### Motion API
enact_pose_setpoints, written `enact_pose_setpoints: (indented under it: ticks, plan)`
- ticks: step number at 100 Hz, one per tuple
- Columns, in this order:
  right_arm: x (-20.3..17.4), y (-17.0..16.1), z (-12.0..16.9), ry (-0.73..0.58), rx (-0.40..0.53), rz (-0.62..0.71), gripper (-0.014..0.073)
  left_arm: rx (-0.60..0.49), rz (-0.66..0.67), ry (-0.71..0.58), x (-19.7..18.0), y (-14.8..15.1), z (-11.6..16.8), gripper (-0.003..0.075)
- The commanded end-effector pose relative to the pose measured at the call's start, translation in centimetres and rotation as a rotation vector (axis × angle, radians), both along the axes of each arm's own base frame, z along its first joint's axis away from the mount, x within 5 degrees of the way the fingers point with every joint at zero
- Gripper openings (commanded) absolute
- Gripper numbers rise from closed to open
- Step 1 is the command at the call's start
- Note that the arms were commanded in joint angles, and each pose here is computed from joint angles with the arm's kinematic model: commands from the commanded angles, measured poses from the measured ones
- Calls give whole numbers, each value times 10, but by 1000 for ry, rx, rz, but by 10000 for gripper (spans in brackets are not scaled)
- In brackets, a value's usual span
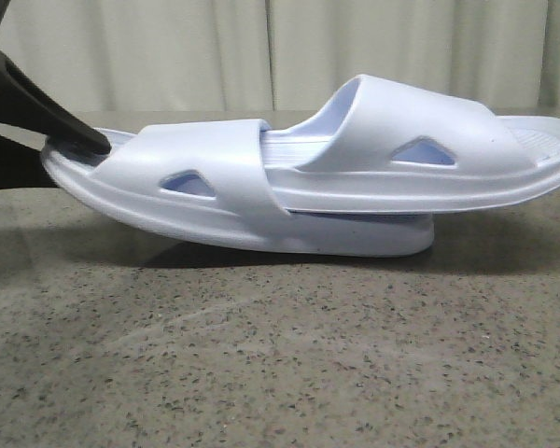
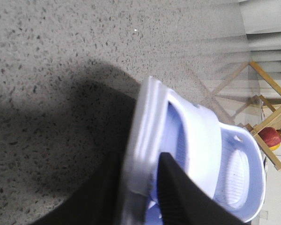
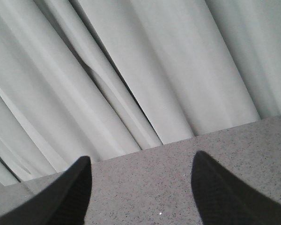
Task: Insert blue slippers together front up
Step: 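Open both grippers and withdraw them upward from the slippers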
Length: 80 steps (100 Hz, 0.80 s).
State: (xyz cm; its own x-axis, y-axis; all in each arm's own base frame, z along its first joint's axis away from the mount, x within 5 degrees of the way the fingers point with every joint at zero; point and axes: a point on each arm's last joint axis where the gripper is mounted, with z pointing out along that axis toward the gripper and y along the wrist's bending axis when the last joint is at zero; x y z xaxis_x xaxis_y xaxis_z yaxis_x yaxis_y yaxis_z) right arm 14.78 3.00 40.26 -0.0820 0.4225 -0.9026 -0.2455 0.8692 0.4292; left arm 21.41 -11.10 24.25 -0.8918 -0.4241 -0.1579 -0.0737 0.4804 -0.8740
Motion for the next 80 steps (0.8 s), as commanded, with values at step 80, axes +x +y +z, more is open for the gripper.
enact_pose_setpoints:
  ticks: [80]
  plan:
    - [-3, -7, 13, -108, -258, -82, 398, 466, 215, -533, 9, 36, 39, 372]
